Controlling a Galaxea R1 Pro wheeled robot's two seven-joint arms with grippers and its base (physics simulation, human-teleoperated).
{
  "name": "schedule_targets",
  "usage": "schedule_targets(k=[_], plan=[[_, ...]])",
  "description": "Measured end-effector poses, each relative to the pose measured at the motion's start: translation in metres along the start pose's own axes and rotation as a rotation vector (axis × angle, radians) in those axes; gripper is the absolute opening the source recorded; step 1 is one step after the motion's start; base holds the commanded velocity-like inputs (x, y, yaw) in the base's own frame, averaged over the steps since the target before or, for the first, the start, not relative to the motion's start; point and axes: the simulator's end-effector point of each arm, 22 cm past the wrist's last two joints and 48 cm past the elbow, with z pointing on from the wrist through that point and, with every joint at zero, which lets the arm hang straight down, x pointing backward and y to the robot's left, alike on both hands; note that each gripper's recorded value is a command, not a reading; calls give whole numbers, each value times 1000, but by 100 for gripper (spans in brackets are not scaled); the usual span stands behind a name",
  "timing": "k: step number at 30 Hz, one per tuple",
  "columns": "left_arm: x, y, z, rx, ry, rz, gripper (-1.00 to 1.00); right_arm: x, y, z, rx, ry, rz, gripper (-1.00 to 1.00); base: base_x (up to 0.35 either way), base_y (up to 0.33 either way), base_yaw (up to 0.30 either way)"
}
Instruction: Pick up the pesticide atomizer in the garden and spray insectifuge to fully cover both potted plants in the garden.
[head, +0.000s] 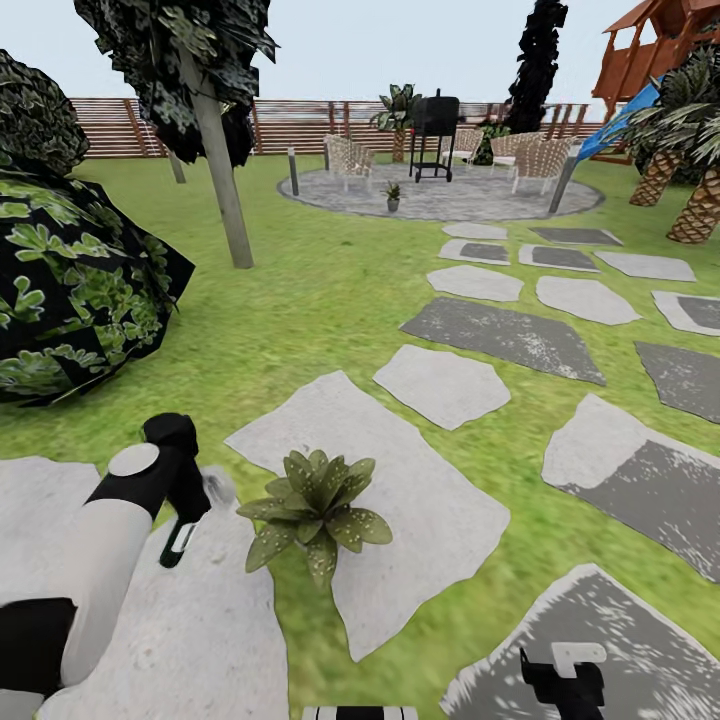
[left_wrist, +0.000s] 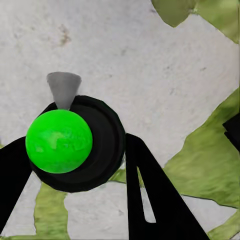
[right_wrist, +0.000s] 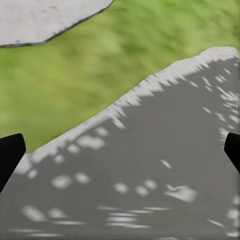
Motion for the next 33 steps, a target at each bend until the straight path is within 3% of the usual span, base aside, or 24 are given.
schedule_targets(k=[3,6,12,16,26,33], plan=[[-36,-4,-23,-24,-30,50,-100,0,-1,0,1,-1,0,100,0,0,0],[-41,-13,-18,9,-2,69,-100,0,-1,0,2,-1,0,100,0,0,0],[-38,-21,-10,28,19,71,-100,-1,0,0,0,-3,2,100,-111,205,-182],[-52,-33,-12,36,5,90,-100,-2,0,0,1,-5,3,100,-6,307,-285],[-59,-38,-16,39,-9,96,-100,-5,-2,-1,4,-11,3,100,196,274,-286],[-56,-40,-14,40,-5,98,-100,-6,-2,0,5,-13,4,100,-184,217,-286]])
